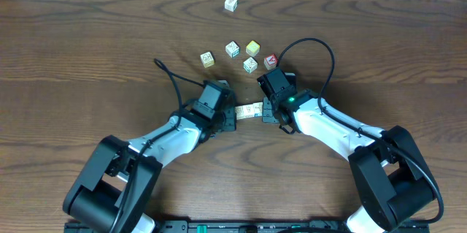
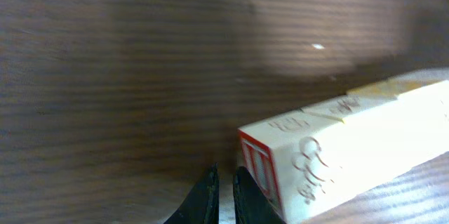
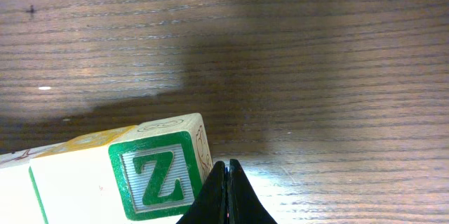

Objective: Lift 4 blocks
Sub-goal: 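Release the row and pull both grippers away from its ends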

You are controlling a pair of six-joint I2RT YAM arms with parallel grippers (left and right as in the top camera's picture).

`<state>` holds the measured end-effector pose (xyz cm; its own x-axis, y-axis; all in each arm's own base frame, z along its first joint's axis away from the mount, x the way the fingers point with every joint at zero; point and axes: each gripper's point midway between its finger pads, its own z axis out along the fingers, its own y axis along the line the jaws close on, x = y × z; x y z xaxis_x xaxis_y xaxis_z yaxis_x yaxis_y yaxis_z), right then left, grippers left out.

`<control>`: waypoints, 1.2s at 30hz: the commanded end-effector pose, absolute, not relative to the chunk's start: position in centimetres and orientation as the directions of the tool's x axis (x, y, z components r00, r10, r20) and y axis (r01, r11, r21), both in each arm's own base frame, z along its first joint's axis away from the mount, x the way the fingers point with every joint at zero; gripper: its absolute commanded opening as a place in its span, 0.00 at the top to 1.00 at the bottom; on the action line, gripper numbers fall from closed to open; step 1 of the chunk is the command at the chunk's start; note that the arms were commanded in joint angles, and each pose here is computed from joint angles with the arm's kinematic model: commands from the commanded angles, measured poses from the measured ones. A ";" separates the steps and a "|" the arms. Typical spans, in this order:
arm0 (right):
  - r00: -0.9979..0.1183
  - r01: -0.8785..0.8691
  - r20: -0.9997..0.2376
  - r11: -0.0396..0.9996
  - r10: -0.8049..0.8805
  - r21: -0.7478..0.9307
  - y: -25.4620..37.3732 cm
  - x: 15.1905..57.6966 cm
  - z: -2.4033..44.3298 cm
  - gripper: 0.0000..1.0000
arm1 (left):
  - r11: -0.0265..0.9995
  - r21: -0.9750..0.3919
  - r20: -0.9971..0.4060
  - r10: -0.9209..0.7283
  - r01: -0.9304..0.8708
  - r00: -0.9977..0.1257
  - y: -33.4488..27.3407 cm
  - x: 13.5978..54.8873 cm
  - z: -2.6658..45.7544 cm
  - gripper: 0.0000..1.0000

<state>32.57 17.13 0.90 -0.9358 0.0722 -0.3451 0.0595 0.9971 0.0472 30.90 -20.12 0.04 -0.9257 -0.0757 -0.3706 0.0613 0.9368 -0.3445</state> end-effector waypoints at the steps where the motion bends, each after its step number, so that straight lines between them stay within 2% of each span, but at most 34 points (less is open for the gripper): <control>1: -0.933 0.055 -0.352 0.996 0.077 0.073 18.0 33.0 1.4 0.99 | 0.940 -0.340 -0.371 -0.096 0.039 -0.924 -19.0 31.7 0.2 0.89; 10: -0.932 0.059 -0.354 0.996 0.078 0.064 17.8 33.0 1.4 0.99 | 0.943 -0.334 -0.368 -0.125 0.005 -0.921 -17.8 32.2 0.1 0.89; 22: -0.914 0.138 -0.387 0.990 0.124 -0.009 14.6 34.2 1.6 0.99 | 0.956 -0.294 -0.393 -0.133 -0.013 -0.910 -17.0 32.7 0.1 0.89; 30: -0.894 0.170 -0.421 0.986 0.152 -0.003 12.3 36.2 2.0 0.99 | 0.966 -0.254 -0.494 -0.085 0.050 -0.865 -17.1 35.1 2.0 0.88; 36: -0.857 0.143 -0.497 0.990 0.134 0.021 12.1 38.6 3.0 0.96 | 0.981 -0.191 -0.658 -0.102 0.034 -0.746 -15.4 38.7 6.7 0.88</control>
<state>37.07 12.47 2.05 -0.8770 0.1660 -0.4509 0.1671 0.9852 0.0377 35.98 -16.90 2.71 -0.8364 -0.1057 -0.5379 0.0393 0.9671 -0.2512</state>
